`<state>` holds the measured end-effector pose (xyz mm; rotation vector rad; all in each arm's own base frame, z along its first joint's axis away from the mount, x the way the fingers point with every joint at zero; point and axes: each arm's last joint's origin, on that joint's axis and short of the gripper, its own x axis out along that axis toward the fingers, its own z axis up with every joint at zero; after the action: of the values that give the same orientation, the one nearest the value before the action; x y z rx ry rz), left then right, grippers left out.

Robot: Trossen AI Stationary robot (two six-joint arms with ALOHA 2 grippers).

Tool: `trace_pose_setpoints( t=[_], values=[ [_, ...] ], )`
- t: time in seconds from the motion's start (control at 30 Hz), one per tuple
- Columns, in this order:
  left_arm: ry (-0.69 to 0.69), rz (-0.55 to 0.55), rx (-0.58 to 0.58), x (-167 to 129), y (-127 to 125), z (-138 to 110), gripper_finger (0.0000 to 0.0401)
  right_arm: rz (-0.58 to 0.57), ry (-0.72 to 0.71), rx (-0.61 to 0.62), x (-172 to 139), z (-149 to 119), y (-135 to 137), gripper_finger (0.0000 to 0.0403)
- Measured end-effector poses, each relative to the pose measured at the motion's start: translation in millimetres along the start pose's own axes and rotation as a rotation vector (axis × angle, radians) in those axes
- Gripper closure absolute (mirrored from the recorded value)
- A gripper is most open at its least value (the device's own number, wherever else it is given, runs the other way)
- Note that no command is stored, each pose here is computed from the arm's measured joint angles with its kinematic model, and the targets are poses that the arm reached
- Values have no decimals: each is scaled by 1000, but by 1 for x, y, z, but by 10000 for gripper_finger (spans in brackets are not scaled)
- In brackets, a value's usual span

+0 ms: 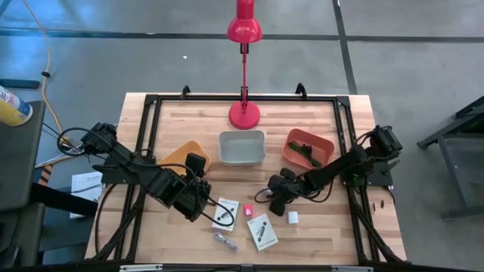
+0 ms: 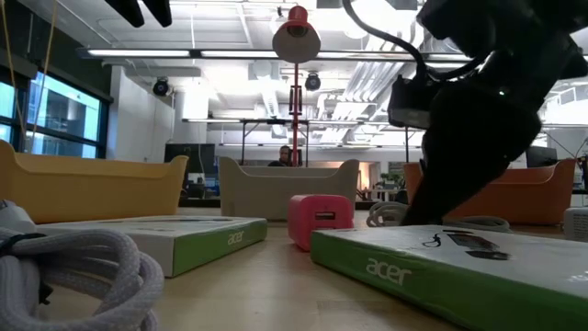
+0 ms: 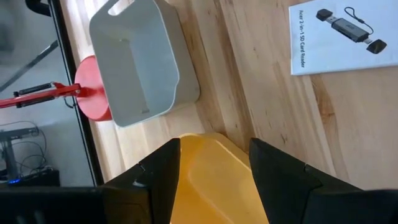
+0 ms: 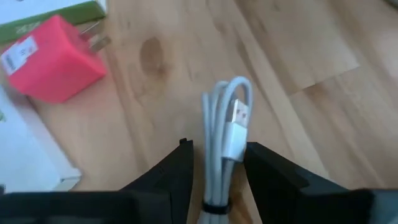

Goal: Pick and place items into bin
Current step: Put the white charger cable into the orange bin

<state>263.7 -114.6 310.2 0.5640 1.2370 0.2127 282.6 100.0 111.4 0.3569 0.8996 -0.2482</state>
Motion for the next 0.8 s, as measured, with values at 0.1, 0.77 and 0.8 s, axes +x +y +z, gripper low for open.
trace_pose_setpoints(
  t=[0.1, 0.77, 0.8],
  values=[
    [0, 0, 0, 0, 0, 0, 225, -26, -14, 5, 0, 0, -1, 286],
    [-8, 21, -21, 0, 0, 1, 234, -21, -5, 38, -12, 3, -2, 345],
    [-8, 22, -21, 0, 0, 1, 235, -24, -15, 38, -16, 5, -2, 350]
  ],
)
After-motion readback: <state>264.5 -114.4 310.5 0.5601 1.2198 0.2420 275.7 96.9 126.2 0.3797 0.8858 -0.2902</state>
